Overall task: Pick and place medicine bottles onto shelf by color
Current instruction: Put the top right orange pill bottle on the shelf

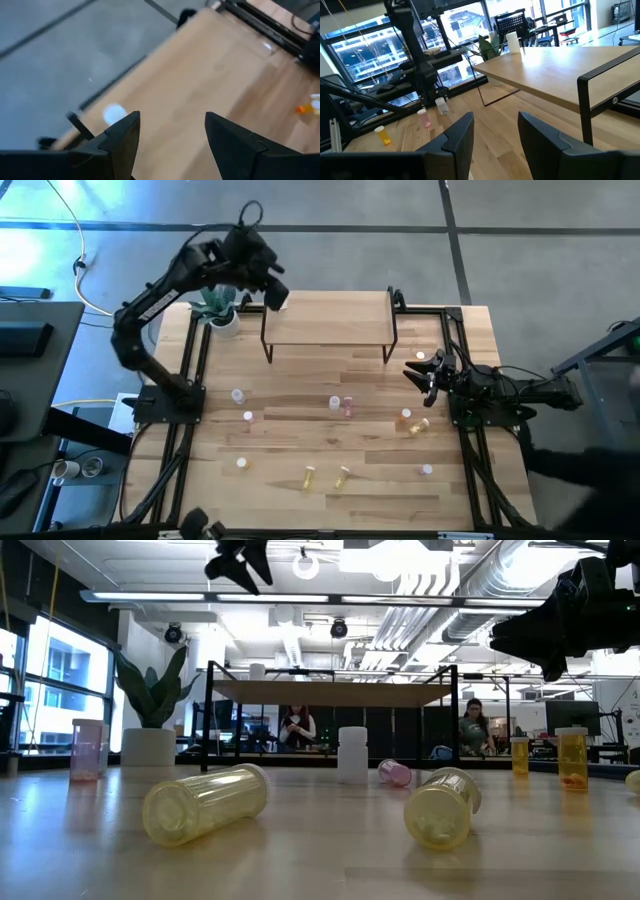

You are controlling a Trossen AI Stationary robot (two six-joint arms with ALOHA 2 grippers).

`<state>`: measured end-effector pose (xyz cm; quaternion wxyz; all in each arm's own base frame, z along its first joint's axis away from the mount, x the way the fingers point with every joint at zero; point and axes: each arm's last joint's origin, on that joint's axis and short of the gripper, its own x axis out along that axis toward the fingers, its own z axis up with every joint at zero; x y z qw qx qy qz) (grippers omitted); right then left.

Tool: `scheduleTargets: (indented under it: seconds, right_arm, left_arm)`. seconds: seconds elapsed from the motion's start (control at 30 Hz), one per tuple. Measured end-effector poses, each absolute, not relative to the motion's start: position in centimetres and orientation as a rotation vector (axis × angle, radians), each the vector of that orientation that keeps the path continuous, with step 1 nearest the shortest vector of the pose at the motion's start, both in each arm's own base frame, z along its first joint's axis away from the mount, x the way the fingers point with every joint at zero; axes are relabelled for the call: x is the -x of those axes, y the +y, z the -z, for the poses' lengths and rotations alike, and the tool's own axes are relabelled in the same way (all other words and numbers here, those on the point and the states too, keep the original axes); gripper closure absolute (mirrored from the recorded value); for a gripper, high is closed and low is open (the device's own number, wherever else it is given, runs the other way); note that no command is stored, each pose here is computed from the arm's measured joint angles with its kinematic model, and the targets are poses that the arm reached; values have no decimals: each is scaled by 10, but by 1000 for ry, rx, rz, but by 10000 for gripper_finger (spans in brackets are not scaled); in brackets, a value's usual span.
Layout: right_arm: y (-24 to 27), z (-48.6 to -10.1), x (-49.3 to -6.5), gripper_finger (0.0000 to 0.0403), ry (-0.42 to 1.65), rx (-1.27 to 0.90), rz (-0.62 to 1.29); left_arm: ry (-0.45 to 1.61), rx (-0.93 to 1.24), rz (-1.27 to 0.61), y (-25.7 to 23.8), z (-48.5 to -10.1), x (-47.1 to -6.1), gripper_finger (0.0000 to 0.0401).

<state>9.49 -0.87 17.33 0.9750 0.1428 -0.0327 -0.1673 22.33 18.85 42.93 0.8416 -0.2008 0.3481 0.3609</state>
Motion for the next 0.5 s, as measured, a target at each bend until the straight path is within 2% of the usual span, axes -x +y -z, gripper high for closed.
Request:
scheduleTargets:
  seconds: [0.23,0.5]
  right_arm:
    - [-9,-173,-95,257,-67,-288,338]
    - [-9,-175,-95,257,-107,-381,334]
  left_arm:
    - [639,516,-714,149,-387,-225,190]
    - [481,520,-577,104,-362,-230,190]
